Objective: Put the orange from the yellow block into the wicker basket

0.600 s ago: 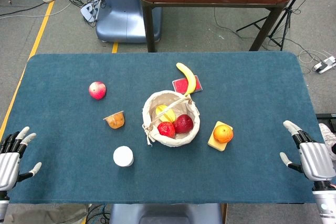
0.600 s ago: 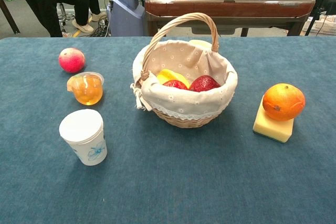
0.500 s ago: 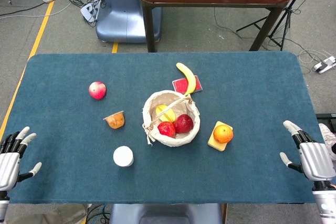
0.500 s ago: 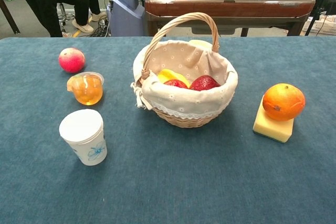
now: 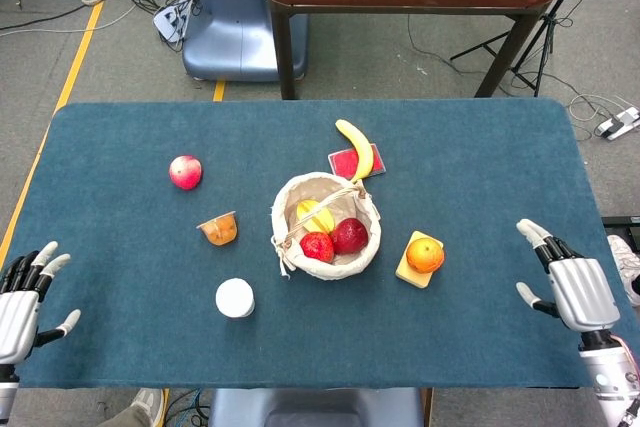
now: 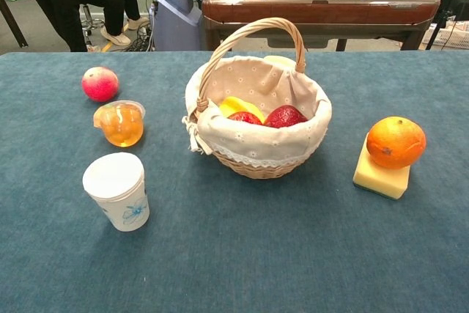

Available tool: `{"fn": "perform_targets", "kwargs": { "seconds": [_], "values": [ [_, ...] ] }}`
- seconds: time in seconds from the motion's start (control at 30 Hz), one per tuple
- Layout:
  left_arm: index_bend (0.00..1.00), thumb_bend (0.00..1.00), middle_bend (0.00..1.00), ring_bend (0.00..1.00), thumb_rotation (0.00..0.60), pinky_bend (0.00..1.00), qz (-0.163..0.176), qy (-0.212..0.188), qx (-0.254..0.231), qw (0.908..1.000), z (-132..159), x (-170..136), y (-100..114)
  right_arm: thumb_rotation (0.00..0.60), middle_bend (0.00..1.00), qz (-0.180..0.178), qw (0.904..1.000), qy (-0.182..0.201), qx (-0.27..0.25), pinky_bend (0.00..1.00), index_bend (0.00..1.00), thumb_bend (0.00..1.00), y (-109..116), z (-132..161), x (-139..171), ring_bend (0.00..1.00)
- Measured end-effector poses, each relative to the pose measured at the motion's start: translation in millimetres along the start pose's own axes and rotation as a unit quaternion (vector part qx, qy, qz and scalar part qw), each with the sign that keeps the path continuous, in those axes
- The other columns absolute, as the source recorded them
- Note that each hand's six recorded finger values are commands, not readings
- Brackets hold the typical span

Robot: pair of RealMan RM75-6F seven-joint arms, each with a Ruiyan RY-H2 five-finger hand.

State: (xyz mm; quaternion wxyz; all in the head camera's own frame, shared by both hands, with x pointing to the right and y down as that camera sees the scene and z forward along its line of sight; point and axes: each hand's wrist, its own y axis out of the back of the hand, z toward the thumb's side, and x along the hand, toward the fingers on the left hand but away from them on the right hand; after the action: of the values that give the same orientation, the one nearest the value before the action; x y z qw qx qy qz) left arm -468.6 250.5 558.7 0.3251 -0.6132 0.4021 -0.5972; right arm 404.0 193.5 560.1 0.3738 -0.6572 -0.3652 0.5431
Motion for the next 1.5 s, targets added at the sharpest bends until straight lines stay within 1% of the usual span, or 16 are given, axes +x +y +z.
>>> {"fn": "perform_targets", "kwargs": {
  "seconds": [0.1,0.2,0.33,0.53,0.63,0.77,0.83,0.93,0.97,1.03,1.1,1.2,1.3,1.37,1.5],
  "values": [
    [0.18,0.26,0.00,0.00,0.600,0.00,-0.001,0.001,0.000,1.0000,-1,-1,-1,0.600,0.17,0.006,0.9997,0.015,0.020,0.56,0.12,0.19,-3,9,-9,0.24],
    [0.18,0.26,0.00,0.00,0.600,0.00,0.001,0.001,-0.002,1.0000,-1,-2,0,0.600,0.16,0.028,0.9985,0.035,0.032,0.56,0.12,0.18,-12,23,-20,0.24],
    [0.18,0.26,0.00,0.00,0.600,0.00,-0.002,0.004,-0.002,1.0000,-3,-4,-2,0.600,0.12,0.071,0.9947,0.056,0.047,0.54,0.12,0.16,-29,40,-39,0.22],
    [0.18,0.26,0.00,0.00,0.600,0.00,-0.001,0.010,-0.003,0.9999,-8,-7,-2,0.600,0.12,0.123,0.9866,0.087,0.062,0.54,0.12,0.14,-57,70,-68,0.21],
    [0.18,0.26,0.00,0.00,0.600,0.00,-0.002,0.013,-0.003,0.9999,-10,-7,-2,0.600,0.12,0.139,0.9828,0.098,0.071,0.54,0.12,0.14,-70,82,-77,0.21],
    [0.18,0.26,0.00,0.00,0.600,0.00,-0.003,0.012,-0.004,0.9999,-10,-7,-3,0.600,0.12,0.151,0.9800,0.104,0.078,0.54,0.12,0.14,-81,91,-86,0.21],
    [0.18,0.26,0.00,0.00,0.600,0.00,-0.003,0.013,-0.004,0.9999,-11,-8,-3,0.600,0.12,0.153,0.9792,0.105,0.082,0.54,0.12,0.15,-86,95,-89,0.21],
    [0.18,0.26,0.00,0.00,0.600,0.00,-0.003,0.013,-0.004,0.9999,-11,-8,-3,0.600,0.18,0.154,0.9786,0.103,0.090,0.54,0.13,0.23,-92,98,-94,0.23],
    [0.18,0.26,0.00,0.00,0.600,0.00,-0.003,0.013,-0.004,0.9999,-12,-8,-3,0.600,0.21,0.154,0.9785,0.102,0.092,0.54,0.16,0.26,-93,99,-95,0.25],
    [0.18,0.26,0.00,0.00,0.600,0.00,-0.003,0.015,-0.004,0.9999,-12,-8,-3,0.600,0.27,0.152,0.9788,0.100,0.094,0.56,0.25,0.31,-96,100,-99,0.31],
    [0.18,0.26,0.00,0.00,0.600,0.00,-0.004,0.015,-0.004,0.9999,-13,-9,-4,0.600,0.32,0.148,0.9795,0.098,0.095,0.61,0.35,0.35,-96,100,-101,0.37],
    [0.18,0.26,0.00,0.00,0.600,0.00,-0.004,0.017,-0.004,0.9998,-14,-9,-4,0.600,0.36,0.141,0.9807,0.098,0.094,0.65,0.41,0.37,-93,102,-101,0.42],
    [0.18,0.26,0.00,0.00,0.600,0.00,-0.002,0.017,-0.005,0.9998,-14,-9,-3,0.600,0.38,0.134,0.9822,0.101,0.085,0.66,0.43,0.37,-86,104,-98,0.43],
    [0.18,0.26,0.00,0.00,0.600,0.00,-0.002,0.017,-0.006,0.9998,-14,-9,-3,0.600,0.38,0.122,0.9841,0.105,0.074,0.66,0.43,0.37,-77,107,-95,0.43],
    [0.18,0.26,0.00,0.00,0.600,0.00,-0.003,0.017,-0.007,0.9998,-14,-9,-4,0.600,0.39,0.084,0.9880,0.120,0.049,0.66,0.44,0.37,-50,113,-89,0.43]
  ]
}}
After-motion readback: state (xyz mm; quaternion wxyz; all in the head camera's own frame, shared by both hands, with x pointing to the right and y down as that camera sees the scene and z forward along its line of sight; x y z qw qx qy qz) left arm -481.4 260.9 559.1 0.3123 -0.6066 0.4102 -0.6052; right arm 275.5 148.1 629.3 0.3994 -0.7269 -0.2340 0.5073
